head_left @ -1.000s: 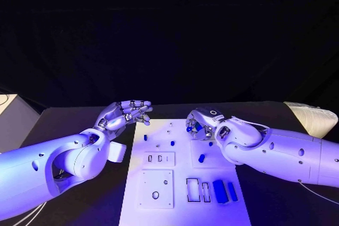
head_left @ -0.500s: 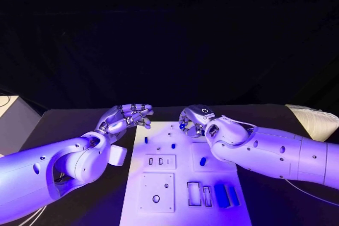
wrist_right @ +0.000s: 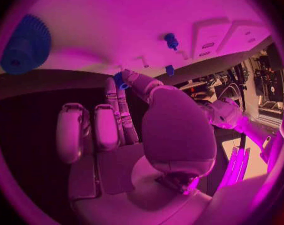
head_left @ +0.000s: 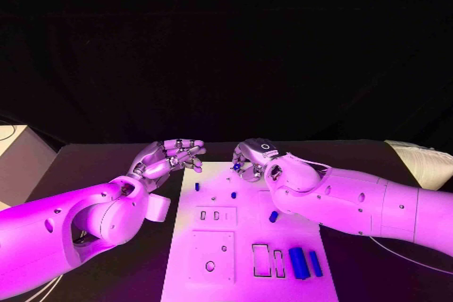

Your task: Assemble the parts on the task board

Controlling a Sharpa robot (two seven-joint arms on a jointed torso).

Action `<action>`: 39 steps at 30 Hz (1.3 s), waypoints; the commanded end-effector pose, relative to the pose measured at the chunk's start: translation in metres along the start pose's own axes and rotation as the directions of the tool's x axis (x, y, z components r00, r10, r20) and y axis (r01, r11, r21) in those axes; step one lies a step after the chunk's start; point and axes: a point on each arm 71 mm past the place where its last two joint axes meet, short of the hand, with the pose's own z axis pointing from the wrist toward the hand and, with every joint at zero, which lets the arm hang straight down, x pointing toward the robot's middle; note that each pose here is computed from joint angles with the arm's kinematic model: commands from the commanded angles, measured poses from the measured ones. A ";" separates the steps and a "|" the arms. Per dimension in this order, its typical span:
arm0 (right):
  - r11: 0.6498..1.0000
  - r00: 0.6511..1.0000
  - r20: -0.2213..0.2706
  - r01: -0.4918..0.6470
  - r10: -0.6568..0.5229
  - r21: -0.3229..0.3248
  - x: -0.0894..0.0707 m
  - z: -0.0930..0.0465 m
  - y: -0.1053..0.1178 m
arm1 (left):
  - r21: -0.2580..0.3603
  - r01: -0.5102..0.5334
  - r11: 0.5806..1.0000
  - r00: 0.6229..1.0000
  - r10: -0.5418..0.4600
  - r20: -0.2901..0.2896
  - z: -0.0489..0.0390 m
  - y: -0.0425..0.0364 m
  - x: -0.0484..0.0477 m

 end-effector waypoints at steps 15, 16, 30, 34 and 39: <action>1.000 1.000 0.001 0.005 -0.005 0.005 0.001 0.007 0.007 | 0.004 0.012 1.000 1.000 -0.012 -0.024 0.0022 -0.0011 0.0035; 1.000 1.000 -0.001 0.005 -0.005 0.005 0.001 0.008 0.007 | 0.004 0.012 1.000 1.000 -0.012 -0.024 0.0022 -0.0011 0.0035; 1.000 0.999 -0.025 0.024 -0.024 0.007 0.004 0.010 0.007 | 0.003 0.012 1.000 1.000 -0.012 -0.024 0.0025 -0.0012 0.0036; 1.000 0.999 -0.034 0.026 -0.026 0.004 0.005 0.010 0.008 | 0.003 0.012 1.000 1.000 -0.012 -0.025 0.0028 -0.0011 0.0038; 1.000 0.999 -0.045 0.029 -0.029 0.004 0.006 0.010 0.008 | 0.003 0.013 1.000 1.000 -0.013 -0.026 0.0030 -0.0010 0.0041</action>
